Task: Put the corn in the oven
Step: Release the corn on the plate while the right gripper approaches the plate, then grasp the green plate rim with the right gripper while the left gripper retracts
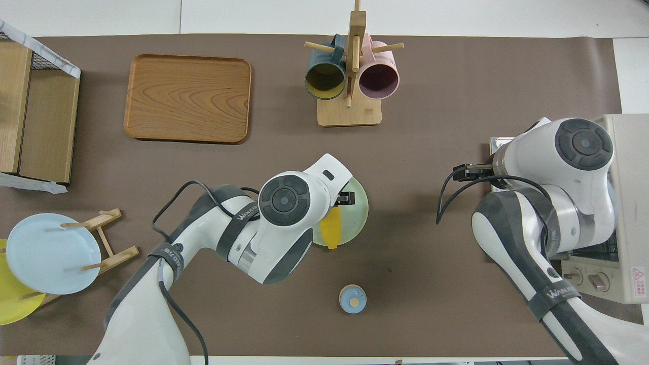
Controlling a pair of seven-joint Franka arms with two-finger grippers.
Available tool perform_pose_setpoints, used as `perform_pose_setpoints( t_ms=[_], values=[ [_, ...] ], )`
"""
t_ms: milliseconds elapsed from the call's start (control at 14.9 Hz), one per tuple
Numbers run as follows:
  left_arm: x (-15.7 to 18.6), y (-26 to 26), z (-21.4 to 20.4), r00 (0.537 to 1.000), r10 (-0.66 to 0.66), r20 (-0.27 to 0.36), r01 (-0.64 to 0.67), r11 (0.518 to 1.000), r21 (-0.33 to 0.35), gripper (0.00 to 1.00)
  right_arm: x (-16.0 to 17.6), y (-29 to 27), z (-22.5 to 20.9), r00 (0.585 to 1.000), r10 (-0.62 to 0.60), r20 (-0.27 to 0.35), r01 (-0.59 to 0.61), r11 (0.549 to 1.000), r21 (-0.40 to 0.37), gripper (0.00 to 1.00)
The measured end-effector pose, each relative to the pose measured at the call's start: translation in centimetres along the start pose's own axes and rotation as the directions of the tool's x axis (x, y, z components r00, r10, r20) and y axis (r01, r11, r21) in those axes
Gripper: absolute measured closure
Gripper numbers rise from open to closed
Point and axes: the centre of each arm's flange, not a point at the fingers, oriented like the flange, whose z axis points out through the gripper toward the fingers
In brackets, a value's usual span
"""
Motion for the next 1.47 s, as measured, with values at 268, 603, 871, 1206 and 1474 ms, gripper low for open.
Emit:
perform_pose_setpoints(
  t_ms=[268, 603, 871, 1206, 1474],
  values=[
    [2.6, -4.9, -8.1, 0.998, -0.065, 0.024, 0.065, 0.998, 0.024, 0.00, -0.2, 0.2, -0.4, 1.000, 0.000, 0.011, 0.001, 1.000, -0.003, 0.00],
    [6.5, -13.7, -20.2, 0.984, -0.176, 0.037, 0.174, 0.984, 0.045, 0.00, -0.6, -2.7, -2.1, 0.998, -0.057, 0.002, 0.057, 0.998, 0.029, 0.00],
    [7.8, -21.5, -25.8, 0.987, -0.151, 0.048, 0.149, 0.987, 0.056, 0.00, -1.1, -12.5, -6.7, 0.992, -0.125, 0.013, 0.124, 0.989, 0.086, 0.00],
    [5.3, -26.7, -30.0, 0.987, -0.106, 0.122, 0.094, 0.991, 0.097, 0.00, -0.8, -28.6, -8.6, 0.998, -0.044, 0.046, 0.039, 0.995, 0.092, 0.00],
    [2.9, -26.4, -31.5, 0.980, -0.098, 0.176, 0.077, 0.989, 0.122, 0.00, -3.0, -40.5, -2.2, 0.998, -0.058, 0.033, 0.056, 0.998, 0.040, 0.00]
  ],
)
